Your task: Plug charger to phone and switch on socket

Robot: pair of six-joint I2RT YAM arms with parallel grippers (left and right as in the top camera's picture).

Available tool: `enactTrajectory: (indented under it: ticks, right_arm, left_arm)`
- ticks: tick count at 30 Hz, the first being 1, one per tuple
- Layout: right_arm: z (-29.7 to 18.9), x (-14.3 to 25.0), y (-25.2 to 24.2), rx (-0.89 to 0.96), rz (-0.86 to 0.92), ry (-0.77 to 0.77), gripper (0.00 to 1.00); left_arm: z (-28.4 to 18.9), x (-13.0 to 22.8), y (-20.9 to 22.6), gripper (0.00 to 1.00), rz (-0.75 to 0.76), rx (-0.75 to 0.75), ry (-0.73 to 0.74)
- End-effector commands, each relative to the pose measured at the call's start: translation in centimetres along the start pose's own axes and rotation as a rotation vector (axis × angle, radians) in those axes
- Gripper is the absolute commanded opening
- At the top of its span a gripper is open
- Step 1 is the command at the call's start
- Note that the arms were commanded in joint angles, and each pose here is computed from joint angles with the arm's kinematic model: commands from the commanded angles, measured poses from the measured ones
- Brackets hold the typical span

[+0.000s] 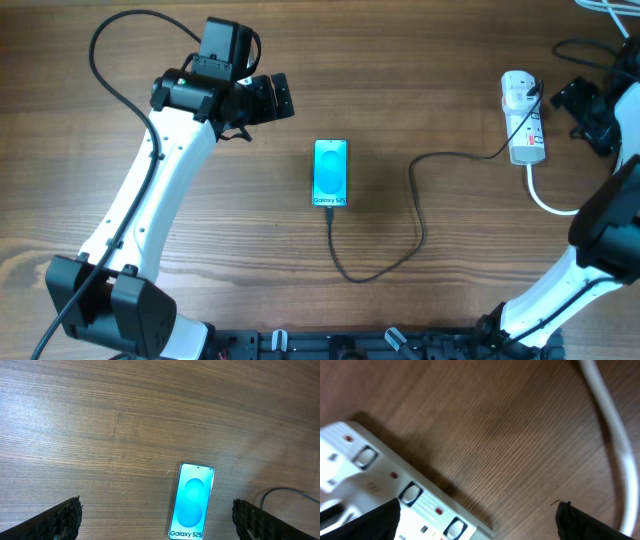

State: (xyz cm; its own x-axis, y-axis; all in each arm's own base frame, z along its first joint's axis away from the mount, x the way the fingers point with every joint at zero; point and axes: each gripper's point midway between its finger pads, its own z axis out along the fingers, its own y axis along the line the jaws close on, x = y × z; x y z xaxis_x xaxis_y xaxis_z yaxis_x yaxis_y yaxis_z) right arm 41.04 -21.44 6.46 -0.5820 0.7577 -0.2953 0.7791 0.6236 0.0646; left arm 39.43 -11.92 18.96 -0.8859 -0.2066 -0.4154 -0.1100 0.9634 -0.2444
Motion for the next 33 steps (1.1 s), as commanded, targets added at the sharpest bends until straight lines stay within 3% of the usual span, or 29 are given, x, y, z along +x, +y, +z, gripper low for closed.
enactTrajectory:
  ticks: [1,7,12,33]
  right_arm:
    - [2.3,1.3,0.2,-0.004,-0.025,0.059,1.00]
    - [4.1,2.2,0.2,0.002,-0.032,0.096,1.00]
    - [4.3,2.6,2.6,-0.138,-0.102,0.125,1.00]
    - [5.1,2.3,1.2,-0.053,-0.102,0.104,1.00]
  left_arm:
    - [0.3,0.0,0.5,1.00,-0.016,-0.021,0.001]
    - [0.3,0.0,0.5,1.00,-0.016,-0.021,0.001]
    - [0.3,0.0,0.5,1.00,-0.016,-0.021,0.001]
    - [0.3,0.0,0.5,1.00,-0.016,-0.021,0.001]
